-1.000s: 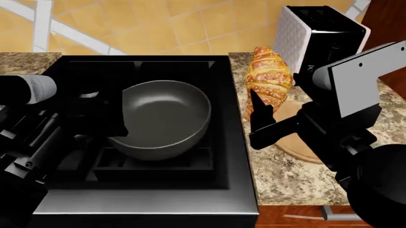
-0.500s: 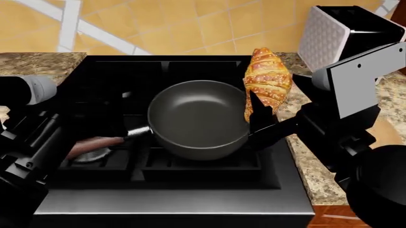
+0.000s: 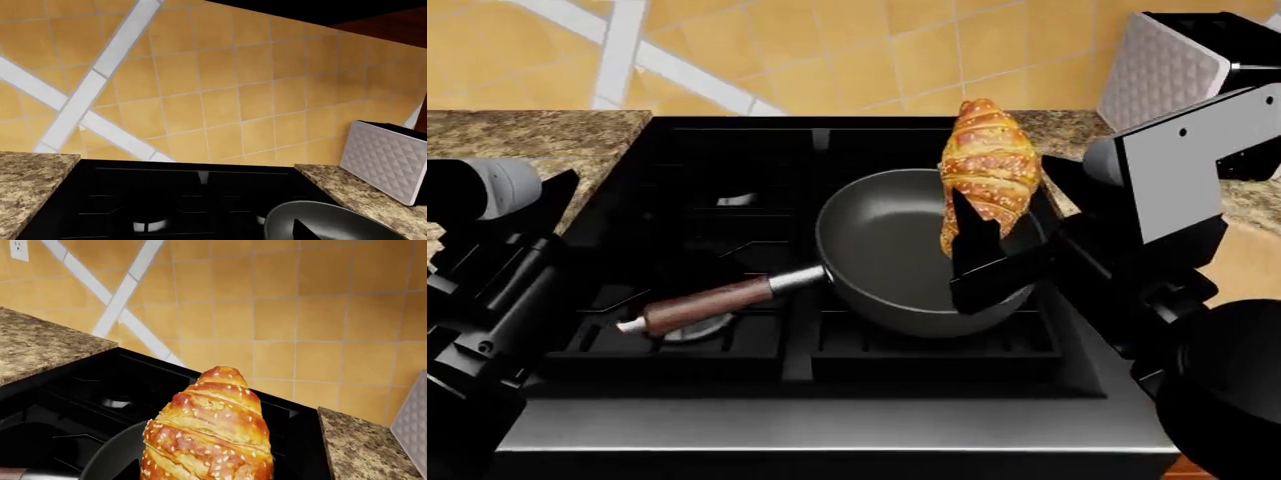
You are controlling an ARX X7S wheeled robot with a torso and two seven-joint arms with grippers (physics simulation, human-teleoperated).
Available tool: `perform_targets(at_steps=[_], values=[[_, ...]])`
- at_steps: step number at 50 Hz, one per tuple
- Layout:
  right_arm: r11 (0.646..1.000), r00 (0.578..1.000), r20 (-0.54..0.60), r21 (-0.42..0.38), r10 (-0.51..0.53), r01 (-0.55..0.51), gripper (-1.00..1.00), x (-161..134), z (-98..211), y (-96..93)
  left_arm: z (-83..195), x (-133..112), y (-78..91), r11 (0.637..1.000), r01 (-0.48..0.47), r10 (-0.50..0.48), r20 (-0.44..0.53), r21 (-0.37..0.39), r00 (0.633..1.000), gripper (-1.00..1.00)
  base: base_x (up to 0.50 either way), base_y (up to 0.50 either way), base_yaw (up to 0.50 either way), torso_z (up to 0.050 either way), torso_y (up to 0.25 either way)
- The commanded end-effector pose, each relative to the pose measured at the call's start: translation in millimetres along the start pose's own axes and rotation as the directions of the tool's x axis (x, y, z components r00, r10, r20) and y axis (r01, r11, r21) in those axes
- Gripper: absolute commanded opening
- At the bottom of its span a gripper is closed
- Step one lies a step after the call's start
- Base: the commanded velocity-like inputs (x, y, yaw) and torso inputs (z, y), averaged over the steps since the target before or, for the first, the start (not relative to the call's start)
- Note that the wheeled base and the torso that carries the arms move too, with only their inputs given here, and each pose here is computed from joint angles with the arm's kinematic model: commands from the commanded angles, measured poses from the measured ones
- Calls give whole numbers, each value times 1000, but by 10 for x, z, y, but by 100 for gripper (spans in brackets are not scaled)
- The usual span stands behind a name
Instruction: Pick the croissant and place it on the pan. Then turn on the stove to warm the croissant.
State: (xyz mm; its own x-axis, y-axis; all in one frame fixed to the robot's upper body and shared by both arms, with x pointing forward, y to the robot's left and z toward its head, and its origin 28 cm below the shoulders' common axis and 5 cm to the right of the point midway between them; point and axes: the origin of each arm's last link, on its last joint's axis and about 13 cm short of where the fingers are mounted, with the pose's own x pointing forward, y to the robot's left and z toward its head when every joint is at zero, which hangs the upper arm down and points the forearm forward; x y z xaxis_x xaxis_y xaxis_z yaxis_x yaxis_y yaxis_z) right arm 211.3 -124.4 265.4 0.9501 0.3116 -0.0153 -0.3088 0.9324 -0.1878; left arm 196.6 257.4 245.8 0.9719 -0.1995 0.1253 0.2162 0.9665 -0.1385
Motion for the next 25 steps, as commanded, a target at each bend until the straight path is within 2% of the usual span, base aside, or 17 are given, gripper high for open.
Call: perform_targets(at_steps=[1, 13, 25], values=[[999, 1000, -25, -37, -1, 0, -100, 46, 81, -58, -8, -3, -1, 1000, 3, -3, -1, -1, 1000, 100, 0, 0, 0, 0, 0], [996, 991, -118, -48, 66, -72, -100, 184, 274, -161, -25, 0, 15, 1000, 1, -1, -3, -6, 1000, 100, 0, 0, 0, 0, 1], [992, 984, -154, -74, 90, -102, -100, 333, 380, -242, -19, 10, 29, 1000, -1, 1, 0, -8, 1000, 100, 0, 0, 0, 0, 0]])
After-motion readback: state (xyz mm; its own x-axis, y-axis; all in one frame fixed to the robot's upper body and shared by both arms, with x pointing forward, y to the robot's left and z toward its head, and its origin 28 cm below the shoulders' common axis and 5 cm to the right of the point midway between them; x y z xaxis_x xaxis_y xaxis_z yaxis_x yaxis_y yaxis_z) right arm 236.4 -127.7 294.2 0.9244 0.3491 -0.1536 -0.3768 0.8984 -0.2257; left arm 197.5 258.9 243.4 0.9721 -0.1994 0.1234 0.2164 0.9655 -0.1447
